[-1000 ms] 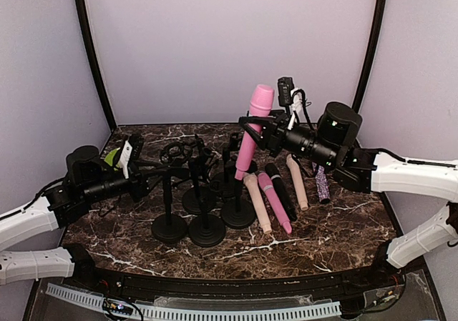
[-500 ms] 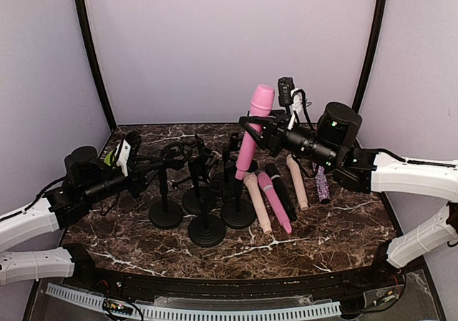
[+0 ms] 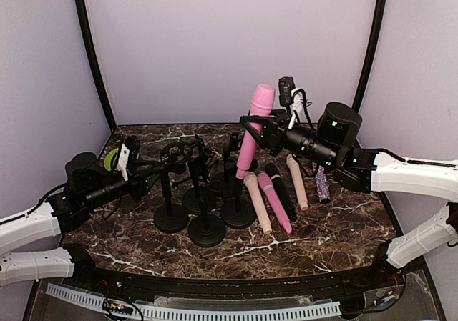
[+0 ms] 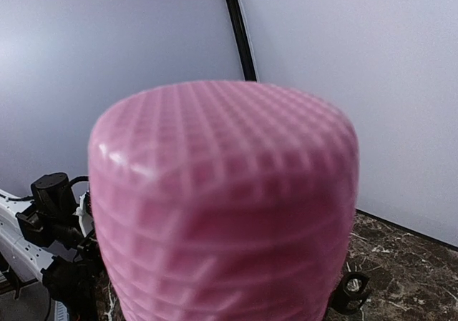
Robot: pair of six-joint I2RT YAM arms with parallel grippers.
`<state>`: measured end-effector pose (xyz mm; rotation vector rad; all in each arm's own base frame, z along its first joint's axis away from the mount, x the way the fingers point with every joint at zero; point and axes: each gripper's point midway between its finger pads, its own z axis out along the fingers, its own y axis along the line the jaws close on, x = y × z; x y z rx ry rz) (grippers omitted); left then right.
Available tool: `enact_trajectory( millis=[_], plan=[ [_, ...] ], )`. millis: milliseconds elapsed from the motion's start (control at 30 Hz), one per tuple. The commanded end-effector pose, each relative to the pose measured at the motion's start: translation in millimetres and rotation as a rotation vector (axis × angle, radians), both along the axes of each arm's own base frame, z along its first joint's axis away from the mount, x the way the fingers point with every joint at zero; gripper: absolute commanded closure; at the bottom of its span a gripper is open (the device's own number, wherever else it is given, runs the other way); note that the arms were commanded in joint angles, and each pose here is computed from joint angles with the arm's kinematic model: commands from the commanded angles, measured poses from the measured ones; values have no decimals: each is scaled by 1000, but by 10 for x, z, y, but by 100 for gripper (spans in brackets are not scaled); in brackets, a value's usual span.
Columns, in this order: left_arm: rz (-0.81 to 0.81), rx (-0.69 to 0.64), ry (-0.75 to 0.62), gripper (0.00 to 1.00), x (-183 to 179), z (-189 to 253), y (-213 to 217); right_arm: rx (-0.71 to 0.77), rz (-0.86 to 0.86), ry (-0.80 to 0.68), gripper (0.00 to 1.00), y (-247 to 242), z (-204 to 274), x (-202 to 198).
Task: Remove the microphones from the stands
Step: Adjust the knob on the microphone stand.
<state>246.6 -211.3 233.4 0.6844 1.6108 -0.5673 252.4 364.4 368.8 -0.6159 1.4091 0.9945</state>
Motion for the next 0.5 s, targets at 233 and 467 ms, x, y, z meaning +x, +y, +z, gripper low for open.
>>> enact_trajectory(
  millis=[233,467],
  plan=[
    [-70,-109,132,100,-191,8,-72,47,-33,-19,85,-80,128,47],
    [-59,-158,171,86,-178,28,-75,31,-72,0,85,-113,107,108]
  ],
)
